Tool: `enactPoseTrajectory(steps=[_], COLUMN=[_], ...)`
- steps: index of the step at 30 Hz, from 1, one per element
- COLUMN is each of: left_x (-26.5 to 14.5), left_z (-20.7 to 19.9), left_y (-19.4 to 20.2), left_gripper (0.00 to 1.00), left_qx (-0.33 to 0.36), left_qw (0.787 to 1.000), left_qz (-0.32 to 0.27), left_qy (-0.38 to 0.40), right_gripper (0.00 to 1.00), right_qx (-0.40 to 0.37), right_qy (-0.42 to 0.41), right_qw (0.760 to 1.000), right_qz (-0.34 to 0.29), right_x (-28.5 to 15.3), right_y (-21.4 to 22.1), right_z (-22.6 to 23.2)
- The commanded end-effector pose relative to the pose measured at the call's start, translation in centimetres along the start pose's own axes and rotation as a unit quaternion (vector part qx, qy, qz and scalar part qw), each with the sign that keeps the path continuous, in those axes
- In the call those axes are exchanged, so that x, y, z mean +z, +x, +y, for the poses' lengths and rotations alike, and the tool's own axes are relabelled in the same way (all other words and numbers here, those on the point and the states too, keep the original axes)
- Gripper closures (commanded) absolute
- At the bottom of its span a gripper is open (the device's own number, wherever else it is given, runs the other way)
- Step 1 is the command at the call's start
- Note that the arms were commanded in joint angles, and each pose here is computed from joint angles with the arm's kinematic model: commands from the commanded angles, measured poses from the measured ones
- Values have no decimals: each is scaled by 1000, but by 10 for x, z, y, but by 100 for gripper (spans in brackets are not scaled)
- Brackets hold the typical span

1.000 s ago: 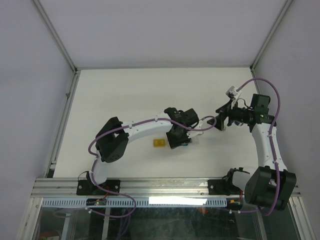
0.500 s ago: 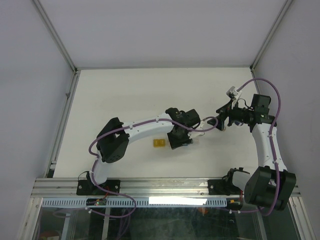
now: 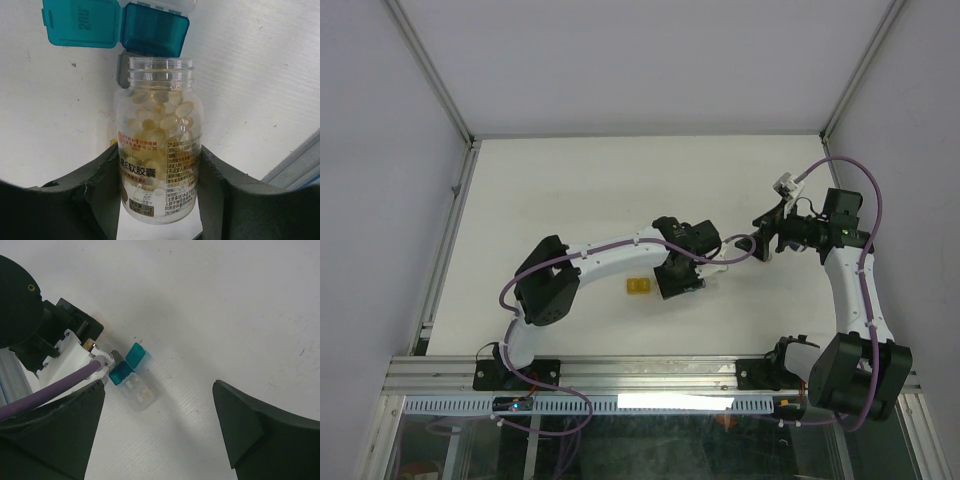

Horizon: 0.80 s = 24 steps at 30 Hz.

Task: Sort the pills into containers

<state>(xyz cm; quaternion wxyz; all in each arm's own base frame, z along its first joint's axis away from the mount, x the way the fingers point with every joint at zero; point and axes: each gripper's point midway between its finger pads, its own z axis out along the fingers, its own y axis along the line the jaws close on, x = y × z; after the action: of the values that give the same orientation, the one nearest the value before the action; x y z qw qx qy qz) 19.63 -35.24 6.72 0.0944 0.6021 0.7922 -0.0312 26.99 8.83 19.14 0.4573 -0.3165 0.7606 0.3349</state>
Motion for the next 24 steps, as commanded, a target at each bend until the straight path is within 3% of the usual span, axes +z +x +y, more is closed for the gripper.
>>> enactPoseTrajectory(steps=[1, 3, 5, 8, 11, 13, 16, 18, 21, 22, 24], left_x=[-15, -15, -18, -13, -15, -12, -19, -13, -23, -17, -23], left_z=[5, 12, -5, 20, 2, 19, -2, 16, -2, 19, 8], left_y=[-14, -7, -18, -6, -15, -2, -22, -3, -21, -11, -17], left_gripper=[100, 100, 100, 100, 100, 100, 100, 100, 100, 100, 100], left_qx=[5, -20, 10, -28, 8, -34, 9, -29, 11, -16, -21], left_qw=[999, 1000, 999, 999, 999, 999, 999, 999, 998, 999, 999], left_qz=[-35, -14, -34, -14, -34, -5, -45, -6, -49, -42, -28], left_qy=[-22, -20, -15, -24, -20, -21, -21, -25, -21, -28, -16], right_gripper=[8, 7, 7, 7, 7, 7, 8, 7, 8, 7, 7], right_qx=[-31, -29, -29, -29, -30, -27, -28, -27, -28, -28, -29], right_qy=[-4, -3, -1, -3, -1, -3, -2, -3, -2, -3, -3], right_qw=[999, 999, 999, 999, 999, 999, 999, 999, 999, 999, 999], right_qz=[-21, -20, -21, -20, -22, -21, -23, -22, -23, -24, -22], right_x=[-5, -5, -5, -6, -6, -6, -6, -7, -7, -7, -7], right_y=[-15, -15, -15, -16, -15, -15, -15, -16, -15, -16, -16], right_z=[4, 4, 3, 4, 3, 4, 3, 3, 4, 4, 4])
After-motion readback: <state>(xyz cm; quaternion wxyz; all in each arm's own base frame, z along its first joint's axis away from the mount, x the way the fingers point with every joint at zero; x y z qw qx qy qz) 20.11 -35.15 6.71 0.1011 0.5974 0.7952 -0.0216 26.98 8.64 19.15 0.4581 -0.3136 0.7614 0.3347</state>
